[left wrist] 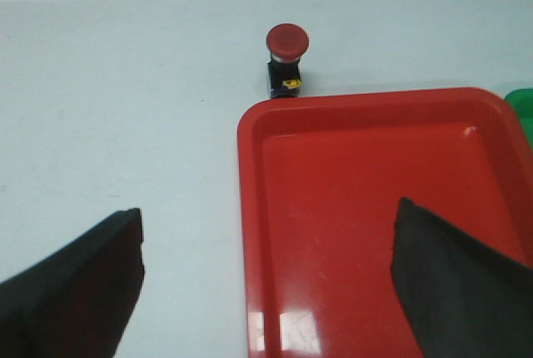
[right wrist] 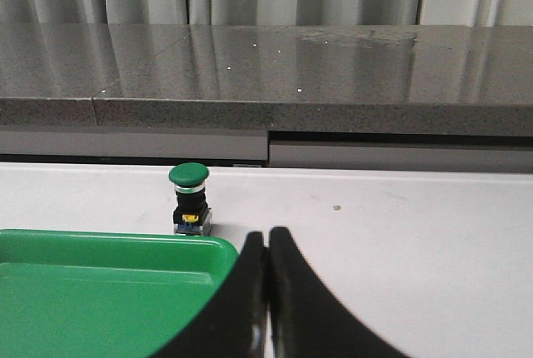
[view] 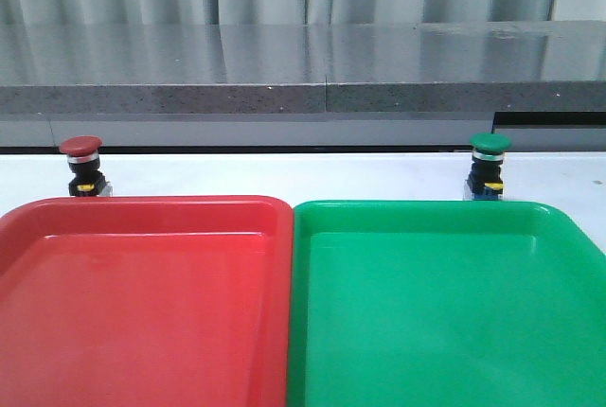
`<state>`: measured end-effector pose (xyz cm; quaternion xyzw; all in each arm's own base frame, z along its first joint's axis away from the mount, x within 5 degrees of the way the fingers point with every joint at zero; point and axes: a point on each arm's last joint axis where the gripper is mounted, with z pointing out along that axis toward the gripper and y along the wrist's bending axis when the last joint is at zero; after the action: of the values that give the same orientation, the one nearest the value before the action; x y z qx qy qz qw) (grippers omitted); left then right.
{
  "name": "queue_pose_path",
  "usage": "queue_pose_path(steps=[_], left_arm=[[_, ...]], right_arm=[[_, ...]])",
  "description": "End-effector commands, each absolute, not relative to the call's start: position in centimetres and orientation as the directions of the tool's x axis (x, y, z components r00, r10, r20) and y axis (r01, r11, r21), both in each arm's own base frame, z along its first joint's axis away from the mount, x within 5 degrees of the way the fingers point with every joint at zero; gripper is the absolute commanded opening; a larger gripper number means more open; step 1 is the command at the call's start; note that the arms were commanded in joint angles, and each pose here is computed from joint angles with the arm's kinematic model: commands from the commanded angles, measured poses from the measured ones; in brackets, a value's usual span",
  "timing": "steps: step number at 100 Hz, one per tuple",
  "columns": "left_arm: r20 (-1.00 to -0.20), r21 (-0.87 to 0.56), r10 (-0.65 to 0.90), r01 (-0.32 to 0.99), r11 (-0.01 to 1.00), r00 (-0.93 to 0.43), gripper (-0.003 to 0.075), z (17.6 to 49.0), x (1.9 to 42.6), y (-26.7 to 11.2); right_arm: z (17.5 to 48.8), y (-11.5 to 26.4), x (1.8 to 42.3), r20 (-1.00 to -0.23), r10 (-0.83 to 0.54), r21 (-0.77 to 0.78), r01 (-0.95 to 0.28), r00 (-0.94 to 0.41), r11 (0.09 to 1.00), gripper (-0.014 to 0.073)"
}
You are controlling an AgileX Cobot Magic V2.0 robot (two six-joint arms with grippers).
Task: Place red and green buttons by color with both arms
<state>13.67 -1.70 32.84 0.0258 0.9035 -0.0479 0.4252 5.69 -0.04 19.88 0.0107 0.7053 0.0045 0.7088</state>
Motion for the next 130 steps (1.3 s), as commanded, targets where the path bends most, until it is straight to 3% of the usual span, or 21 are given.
queue_pose_path(steps=[1, 40, 74, 130], left_arm=[[-0.829, -0.138, -0.059, 0.102, 0.985, -0.557, 0.0588, 34.7, 15.0, -2.3], [-0.783, -0.13, -0.044, 0.093, 0.987, -0.621, 0.0582, 34.4, 24.6, -3.4], [-0.713, -0.126, -0.032, 0.084, 0.988, -0.701, 0.0533, 31.4, 32.5, -4.4], [-0.621, -0.106, 0.035, 0.128, 0.986, -0.783, 0.0533, 25.6, 39.3, -7.4]], right_arm=[[21.1, -0.1, 5.5, -0.994, 0.015, 0.017, 0.019, 0.106, 1.0, -0.0066], [21.1, -0.1, 5.5, -0.994, 0.015, 0.017, 0.019, 0.106, 1.0, -0.0066], [21.1, -0.1, 5.5, -0.994, 0.015, 0.017, 0.019, 0.106, 1.0, -0.0066], [21.1, -0.1, 5.5, -0.994, 0.015, 0.017, 0.019, 0.106, 1.0, -0.0066]])
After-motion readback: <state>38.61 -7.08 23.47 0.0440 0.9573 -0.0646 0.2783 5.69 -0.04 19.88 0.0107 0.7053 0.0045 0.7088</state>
